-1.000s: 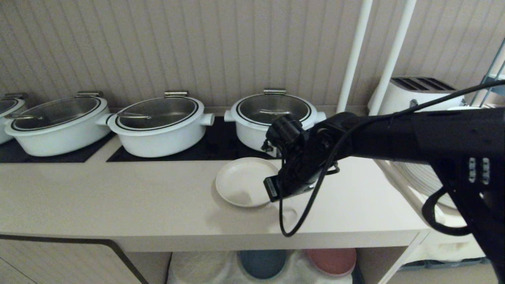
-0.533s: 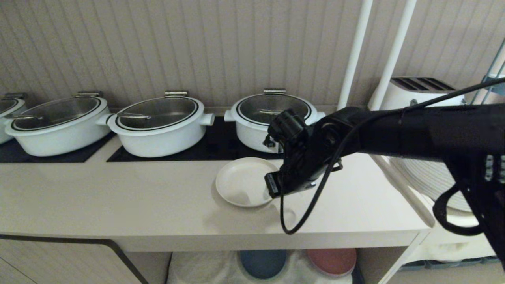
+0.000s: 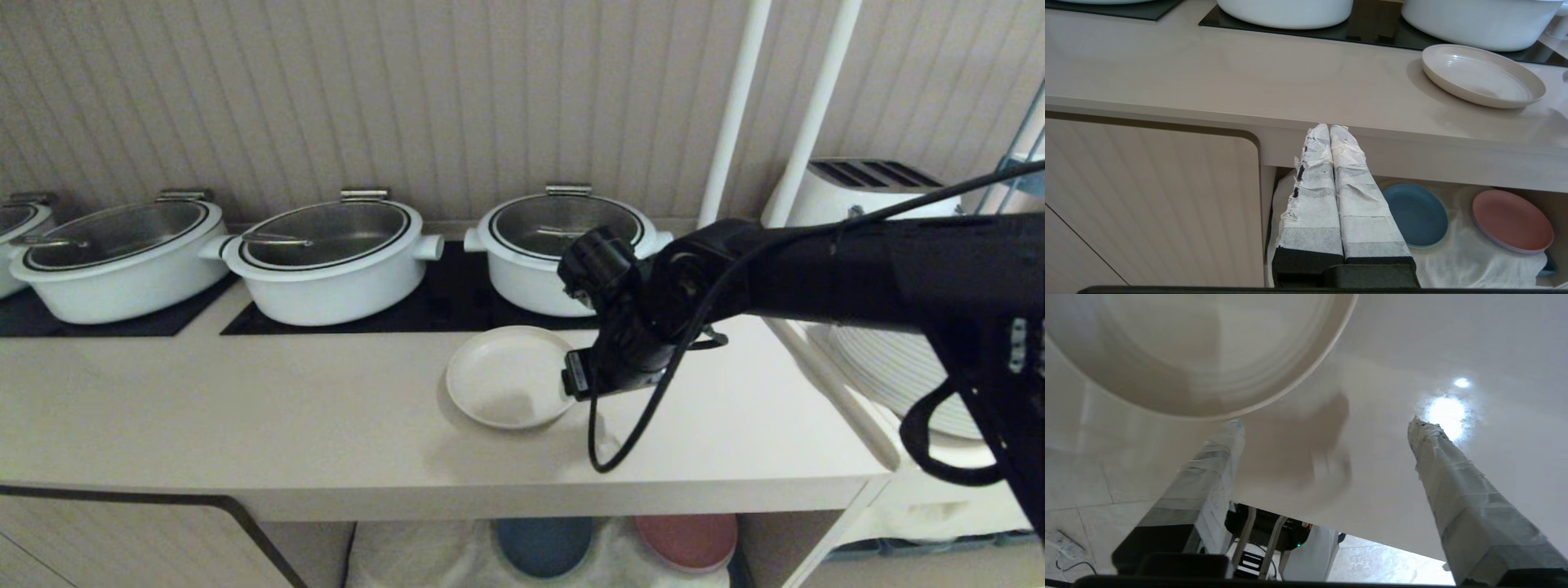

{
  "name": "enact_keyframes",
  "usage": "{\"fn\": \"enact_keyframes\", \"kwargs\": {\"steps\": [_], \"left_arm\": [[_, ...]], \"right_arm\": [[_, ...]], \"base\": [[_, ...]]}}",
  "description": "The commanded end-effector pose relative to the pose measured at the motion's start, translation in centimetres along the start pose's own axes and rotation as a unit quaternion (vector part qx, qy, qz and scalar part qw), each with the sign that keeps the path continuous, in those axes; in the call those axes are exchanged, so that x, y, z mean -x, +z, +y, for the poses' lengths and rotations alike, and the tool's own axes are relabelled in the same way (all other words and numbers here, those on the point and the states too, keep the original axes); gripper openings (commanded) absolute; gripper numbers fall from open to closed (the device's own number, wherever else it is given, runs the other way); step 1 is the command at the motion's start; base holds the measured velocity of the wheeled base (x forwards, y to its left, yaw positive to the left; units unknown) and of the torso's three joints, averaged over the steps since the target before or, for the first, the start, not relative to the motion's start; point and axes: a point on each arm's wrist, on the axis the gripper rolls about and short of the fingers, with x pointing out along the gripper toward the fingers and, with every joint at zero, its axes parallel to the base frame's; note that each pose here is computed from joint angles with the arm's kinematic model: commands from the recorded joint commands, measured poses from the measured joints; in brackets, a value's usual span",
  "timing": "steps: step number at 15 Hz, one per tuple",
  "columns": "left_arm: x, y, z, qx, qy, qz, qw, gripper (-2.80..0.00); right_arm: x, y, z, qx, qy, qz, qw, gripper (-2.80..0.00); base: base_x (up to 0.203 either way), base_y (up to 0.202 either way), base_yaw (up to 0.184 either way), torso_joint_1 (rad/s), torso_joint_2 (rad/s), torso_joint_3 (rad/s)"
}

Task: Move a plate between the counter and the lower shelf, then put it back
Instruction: Pick up the plate

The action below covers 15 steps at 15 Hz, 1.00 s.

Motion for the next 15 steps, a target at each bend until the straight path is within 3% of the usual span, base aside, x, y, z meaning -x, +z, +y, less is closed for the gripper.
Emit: {"fn": "enact_keyframes", "kwargs": {"steps": [1, 4, 8, 15], "left_arm": [[0.0, 0.0, 0.0, 0.001, 0.0, -0.001, 1.0, -2.8], [0.0, 0.0, 0.0, 0.001, 0.0, -0.001, 1.0, -2.8], [0.0, 0.0, 0.0, 0.001, 0.0, 0.0, 1.0, -2.8], [0.0, 0.0, 0.0, 0.001, 0.0, -0.001, 1.0, -2.8]], "right_arm": [[-0.3, -0.1, 0.0, -0.005, -0.001, 0.004, 1.0, 0.0], [-0.9, -0.2, 0.2, -0.011, 0.007, 0.008, 1.0, 0.0], [-1.4, 0.1, 0.5, -0.04, 0.058, 0.011, 0.997, 0.0], [-3.5, 0.0, -0.4, -0.051, 0.043, 0.028, 0.997, 0.0]], "base": [[0.0, 0.0, 0.0, 0.0, 0.0, 0.0], [0.0, 0.0, 0.0, 0.0, 0.0, 0.0], [0.0, 0.0, 0.0, 0.0, 0.0, 0.0], [0.0, 0.0, 0.0, 0.0, 0.0, 0.0]]}}
